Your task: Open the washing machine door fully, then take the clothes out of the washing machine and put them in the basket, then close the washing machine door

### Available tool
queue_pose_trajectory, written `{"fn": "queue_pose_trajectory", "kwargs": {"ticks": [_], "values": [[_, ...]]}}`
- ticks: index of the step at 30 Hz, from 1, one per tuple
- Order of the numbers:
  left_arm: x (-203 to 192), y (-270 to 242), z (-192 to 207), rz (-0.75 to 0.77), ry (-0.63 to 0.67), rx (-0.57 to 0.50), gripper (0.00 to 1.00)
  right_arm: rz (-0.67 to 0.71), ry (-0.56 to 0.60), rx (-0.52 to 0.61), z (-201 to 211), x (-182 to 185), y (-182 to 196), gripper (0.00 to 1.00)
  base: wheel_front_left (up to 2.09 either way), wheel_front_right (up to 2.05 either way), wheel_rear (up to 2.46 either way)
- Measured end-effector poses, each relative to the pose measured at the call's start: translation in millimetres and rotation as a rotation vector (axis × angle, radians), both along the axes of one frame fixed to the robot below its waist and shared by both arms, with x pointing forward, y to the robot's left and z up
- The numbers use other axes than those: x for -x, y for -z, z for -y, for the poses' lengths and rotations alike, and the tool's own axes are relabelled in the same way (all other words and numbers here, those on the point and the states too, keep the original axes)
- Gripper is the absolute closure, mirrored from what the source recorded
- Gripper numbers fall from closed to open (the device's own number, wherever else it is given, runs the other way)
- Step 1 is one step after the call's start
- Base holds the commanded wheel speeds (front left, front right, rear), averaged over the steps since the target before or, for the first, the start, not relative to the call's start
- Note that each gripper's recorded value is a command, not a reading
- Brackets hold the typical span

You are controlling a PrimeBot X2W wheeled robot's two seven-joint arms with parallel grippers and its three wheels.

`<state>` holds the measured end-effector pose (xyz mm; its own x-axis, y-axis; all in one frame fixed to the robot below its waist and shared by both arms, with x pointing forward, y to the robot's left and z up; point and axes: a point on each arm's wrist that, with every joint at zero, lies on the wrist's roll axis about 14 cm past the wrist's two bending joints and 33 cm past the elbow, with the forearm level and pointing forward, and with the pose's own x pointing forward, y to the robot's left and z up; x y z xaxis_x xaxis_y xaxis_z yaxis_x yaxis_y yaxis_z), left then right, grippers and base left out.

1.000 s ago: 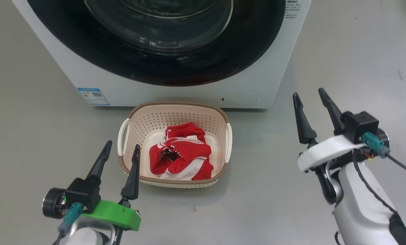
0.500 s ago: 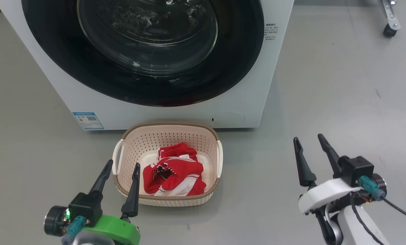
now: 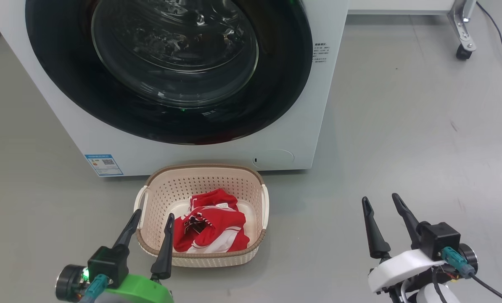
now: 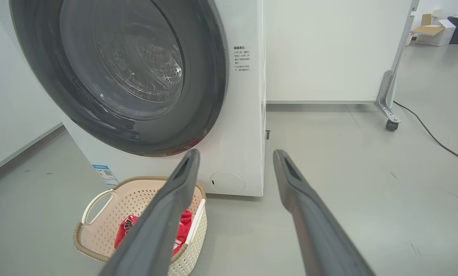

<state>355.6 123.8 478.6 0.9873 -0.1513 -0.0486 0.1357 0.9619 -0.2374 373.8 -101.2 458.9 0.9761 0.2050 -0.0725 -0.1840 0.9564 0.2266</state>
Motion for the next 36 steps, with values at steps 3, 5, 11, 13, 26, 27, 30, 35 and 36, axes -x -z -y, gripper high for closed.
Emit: {"fn": "queue_pose_trajectory", "kwargs": {"ticks": [3,5,11,13,26,27,30,35,36], "values": [[1,-2,2,0.005,0.005,0.0,0.0,-0.003,0.014,0.002,3,5,1,0.0,0.0,0.0,0.0],[1,-3,2,0.008,0.008,0.002,0.0,-0.002,0.017,0.0,4,7,0,0.0,0.0,0.0,0.0],[3,-3,4,0.002,0.012,0.005,0.0,0.008,0.024,-0.004,4,9,-3,0.0,0.0,0.0,0.0],[3,-4,4,0.001,0.012,0.005,0.0,0.009,0.028,-0.004,4,10,-4,0.0,0.0,0.0,0.0],[5,-8,3,0.011,0.009,0.005,0.0,0.011,0.022,-0.009,1,16,-5,0.0,0.0,0.0,0.0],[5,-8,3,0.011,0.01,0.004,0.0,0.011,0.021,-0.01,1,16,-5,0.0,0.0,0.0,0.0],[5,-8,3,0.008,0.012,0.003,0.0,0.016,0.028,-0.008,2,16,-7,0.0,0.0,0.0,0.0],[4,-10,3,0.013,0.015,0.001,0.0,0.021,0.035,-0.009,2,16,-9,0.0,0.0,0.0,0.0],[4,-10,4,0.014,0.017,0.0,0.0,0.019,0.037,-0.016,3,16,-9,0.0,0.0,0.0,0.0]]}}
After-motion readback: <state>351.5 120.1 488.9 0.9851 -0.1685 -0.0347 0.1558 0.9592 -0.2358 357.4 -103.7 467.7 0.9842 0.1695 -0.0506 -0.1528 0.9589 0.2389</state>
